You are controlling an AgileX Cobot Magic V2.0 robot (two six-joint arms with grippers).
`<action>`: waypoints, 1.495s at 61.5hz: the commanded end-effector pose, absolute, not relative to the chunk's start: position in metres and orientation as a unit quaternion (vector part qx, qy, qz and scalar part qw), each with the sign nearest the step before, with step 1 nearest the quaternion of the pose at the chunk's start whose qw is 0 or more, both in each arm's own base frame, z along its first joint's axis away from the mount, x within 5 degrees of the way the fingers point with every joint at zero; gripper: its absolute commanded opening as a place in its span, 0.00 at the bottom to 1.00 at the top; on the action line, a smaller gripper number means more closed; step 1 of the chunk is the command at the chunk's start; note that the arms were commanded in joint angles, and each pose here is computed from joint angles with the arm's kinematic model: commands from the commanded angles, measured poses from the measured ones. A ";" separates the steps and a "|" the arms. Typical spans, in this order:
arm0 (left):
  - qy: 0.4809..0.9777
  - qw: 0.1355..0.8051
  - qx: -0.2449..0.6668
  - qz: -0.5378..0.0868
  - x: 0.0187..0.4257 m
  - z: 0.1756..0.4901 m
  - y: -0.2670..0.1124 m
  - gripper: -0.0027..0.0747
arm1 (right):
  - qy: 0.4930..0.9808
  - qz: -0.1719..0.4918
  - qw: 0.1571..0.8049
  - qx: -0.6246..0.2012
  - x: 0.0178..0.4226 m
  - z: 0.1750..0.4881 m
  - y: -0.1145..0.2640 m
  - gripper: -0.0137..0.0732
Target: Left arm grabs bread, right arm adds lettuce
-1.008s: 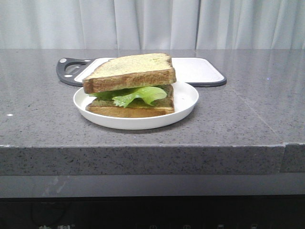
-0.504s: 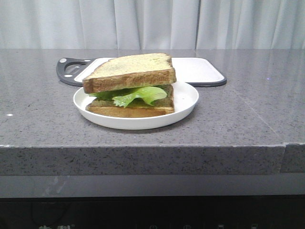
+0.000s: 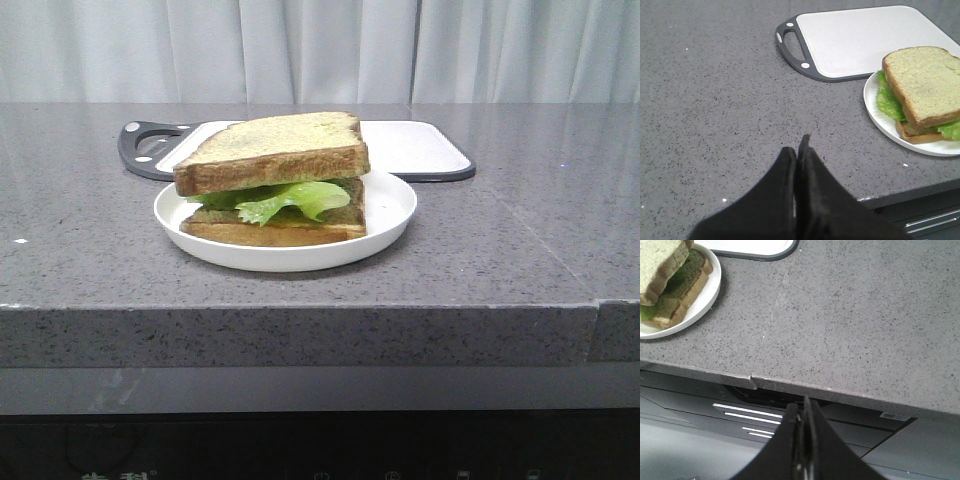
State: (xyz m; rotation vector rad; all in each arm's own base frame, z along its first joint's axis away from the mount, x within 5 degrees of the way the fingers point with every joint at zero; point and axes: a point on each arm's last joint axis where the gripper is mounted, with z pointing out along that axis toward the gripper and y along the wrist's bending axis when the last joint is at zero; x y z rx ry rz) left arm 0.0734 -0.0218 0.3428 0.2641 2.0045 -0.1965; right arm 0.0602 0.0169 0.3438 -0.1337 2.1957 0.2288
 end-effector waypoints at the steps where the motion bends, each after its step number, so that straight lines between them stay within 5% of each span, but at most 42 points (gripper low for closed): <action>1: 0.811 0.570 0.103 -0.088 0.076 0.357 -0.022 0.01 | 0.869 0.093 0.483 -0.052 0.063 0.356 0.016 0.02; 29: 0.794 0.596 0.093 -0.082 0.071 0.351 -0.019 0.01 | 0.869 0.093 0.483 -0.052 0.063 0.356 0.016 0.02; 60: 0.674 0.737 -0.005 -0.043 0.056 0.242 -0.003 0.01 | 0.869 0.093 0.483 -0.052 0.063 0.356 0.016 0.02; 92: 0.642 0.765 -0.015 -0.041 0.054 0.218 -0.001 0.01 | 0.869 0.092 0.483 -0.052 0.062 0.356 0.016 0.02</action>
